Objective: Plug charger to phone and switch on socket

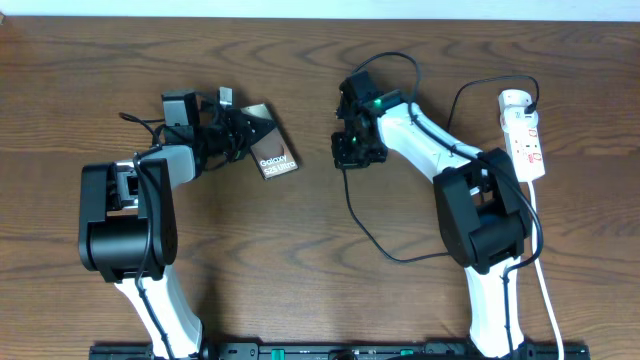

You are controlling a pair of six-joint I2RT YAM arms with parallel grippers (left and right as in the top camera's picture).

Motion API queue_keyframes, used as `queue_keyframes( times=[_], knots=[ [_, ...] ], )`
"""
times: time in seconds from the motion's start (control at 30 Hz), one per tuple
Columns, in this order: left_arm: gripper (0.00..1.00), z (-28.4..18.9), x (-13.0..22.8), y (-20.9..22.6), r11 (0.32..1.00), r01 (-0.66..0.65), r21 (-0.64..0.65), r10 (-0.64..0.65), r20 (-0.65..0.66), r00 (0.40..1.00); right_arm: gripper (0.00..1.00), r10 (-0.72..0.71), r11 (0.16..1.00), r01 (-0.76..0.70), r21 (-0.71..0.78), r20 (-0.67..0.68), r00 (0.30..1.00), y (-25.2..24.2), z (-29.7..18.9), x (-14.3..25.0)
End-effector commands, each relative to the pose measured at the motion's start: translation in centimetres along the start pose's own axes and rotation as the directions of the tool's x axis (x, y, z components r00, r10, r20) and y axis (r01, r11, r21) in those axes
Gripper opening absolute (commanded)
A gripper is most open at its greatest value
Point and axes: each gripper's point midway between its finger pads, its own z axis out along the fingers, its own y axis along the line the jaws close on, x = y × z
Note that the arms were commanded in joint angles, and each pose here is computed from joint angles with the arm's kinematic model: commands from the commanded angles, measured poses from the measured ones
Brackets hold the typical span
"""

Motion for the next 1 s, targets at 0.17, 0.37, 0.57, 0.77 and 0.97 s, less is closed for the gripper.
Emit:
queue_keyframes(
  times=[0.17,0.37,0.57,0.77,0.97],
  knots=[
    [0.07,-2.9,-1.8,-9.1,0.956,-0.060,0.288,0.076,-0.043,0.996,0.01,-0.307,0.780,0.333,-0.530,0.139,0.942,6.2,-9.7,1.5],
    [0.07,-5.8,-0.7,-16.0,0.868,-0.220,0.446,0.261,-0.030,0.965,0.01,-0.377,0.596,0.425,-0.681,0.231,0.897,9.5,-14.2,4.0],
    [0.07,-6.9,0.3,-17.9,0.832,-0.267,0.486,0.319,-0.026,0.947,0.01,-0.402,0.449,0.456,-0.768,0.282,0.871,12.6,-15.7,5.5],
    [0.07,-6.8,-0.4,-18.1,0.841,-0.237,0.487,0.275,-0.006,0.962,0.01,-0.467,0.397,0.497,-0.771,0.296,0.833,15.0,-15.0,7.1],
    [0.07,-6.9,-1.0,-18.3,0.843,-0.223,0.489,0.246,0.018,0.969,0.01,-0.461,0.402,0.482,-0.779,0.283,0.841,16.1,-14.7,6.8]
  ],
)
